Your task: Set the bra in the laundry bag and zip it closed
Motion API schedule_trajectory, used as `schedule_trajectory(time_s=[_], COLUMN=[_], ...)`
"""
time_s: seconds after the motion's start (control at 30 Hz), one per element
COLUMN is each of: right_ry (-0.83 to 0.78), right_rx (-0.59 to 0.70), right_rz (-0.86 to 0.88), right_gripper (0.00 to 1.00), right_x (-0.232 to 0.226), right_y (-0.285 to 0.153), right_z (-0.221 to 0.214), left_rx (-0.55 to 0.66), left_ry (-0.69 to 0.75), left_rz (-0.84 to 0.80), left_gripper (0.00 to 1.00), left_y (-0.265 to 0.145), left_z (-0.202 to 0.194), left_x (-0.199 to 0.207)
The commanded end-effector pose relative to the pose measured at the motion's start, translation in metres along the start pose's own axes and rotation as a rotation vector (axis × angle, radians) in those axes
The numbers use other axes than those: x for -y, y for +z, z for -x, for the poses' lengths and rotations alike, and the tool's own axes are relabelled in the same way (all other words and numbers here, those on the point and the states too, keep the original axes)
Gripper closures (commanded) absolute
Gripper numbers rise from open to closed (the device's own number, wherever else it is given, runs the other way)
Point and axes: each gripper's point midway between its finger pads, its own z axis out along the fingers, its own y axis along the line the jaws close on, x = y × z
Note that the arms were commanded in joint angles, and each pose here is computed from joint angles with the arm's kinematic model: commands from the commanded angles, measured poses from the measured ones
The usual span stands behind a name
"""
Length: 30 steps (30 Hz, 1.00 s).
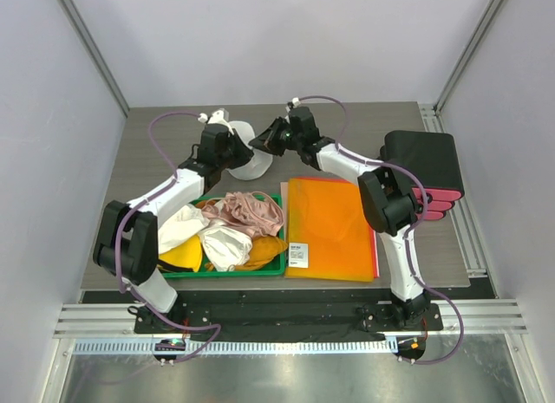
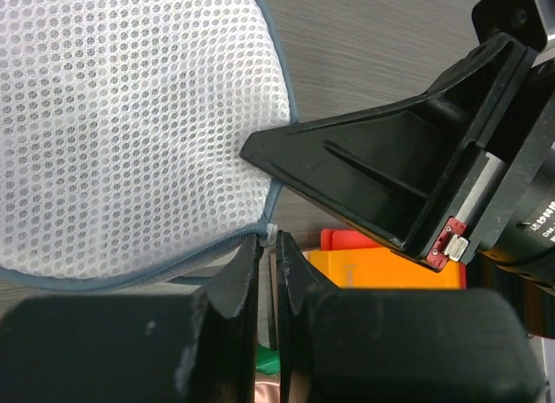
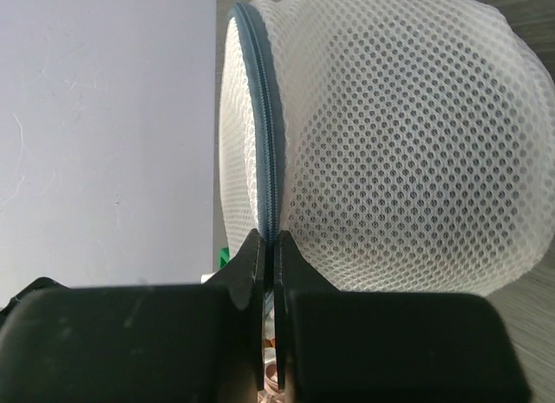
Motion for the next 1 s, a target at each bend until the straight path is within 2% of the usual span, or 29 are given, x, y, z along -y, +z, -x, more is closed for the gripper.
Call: schedule_trajectory(time_s=[0.0,0.23,0.4,0.7,0.8,0.87,0.9,0.97], right_ry=[-0.085,-0.202,-0.269,-0.25,-0.177,-0.07,-0.046,0.032], right_rx=[0.143,0.243,0.282,0.246,0.224,0.198,0.21,0.189], right_rz=[-0.016,-0.067,-0.058,-0.041,-0.052,-0.056,0.01,0.009], right_gripper=[0.99,0.99,0.99,0.99,0.99,0.99,0.99,0.99], right_x=[0.003,0.02,0.01,-0.004,0.002,0.011,-0.007,0.004], right_y=[0.001,0.003,0.01,0.0,-0.007,-0.01,-0.016,-0.018], right_z=[0.061,0.105,0.13,0.119,0.109,0.095,0.096,0.082], left_rx=[0.056,0.059,0.072,0.072,0.05,0.053,0.029,0.028], left_ry=[0.01,0.003,0.002,0.013,0.023,0.024,0.027,0.038], left_rz=[0.036,0.119,0.141,0.085,0.018,-0.076,-0.079,-0.106], left_gripper=[1.0,1.0,1.0,1.0,1.0,0.91,0.86,0.77], left_y=[-0.017,-0.028,-0.039,-0.04,-0.036,-0.033,-0.023,-0.016], left_z=[0.011,0.006,0.008,0.013,0.01,0.017,0.011,0.023], left_x=[-0.004,-0.025,-0.033,-0.021,-0.009,0.012,0.012,0.024])
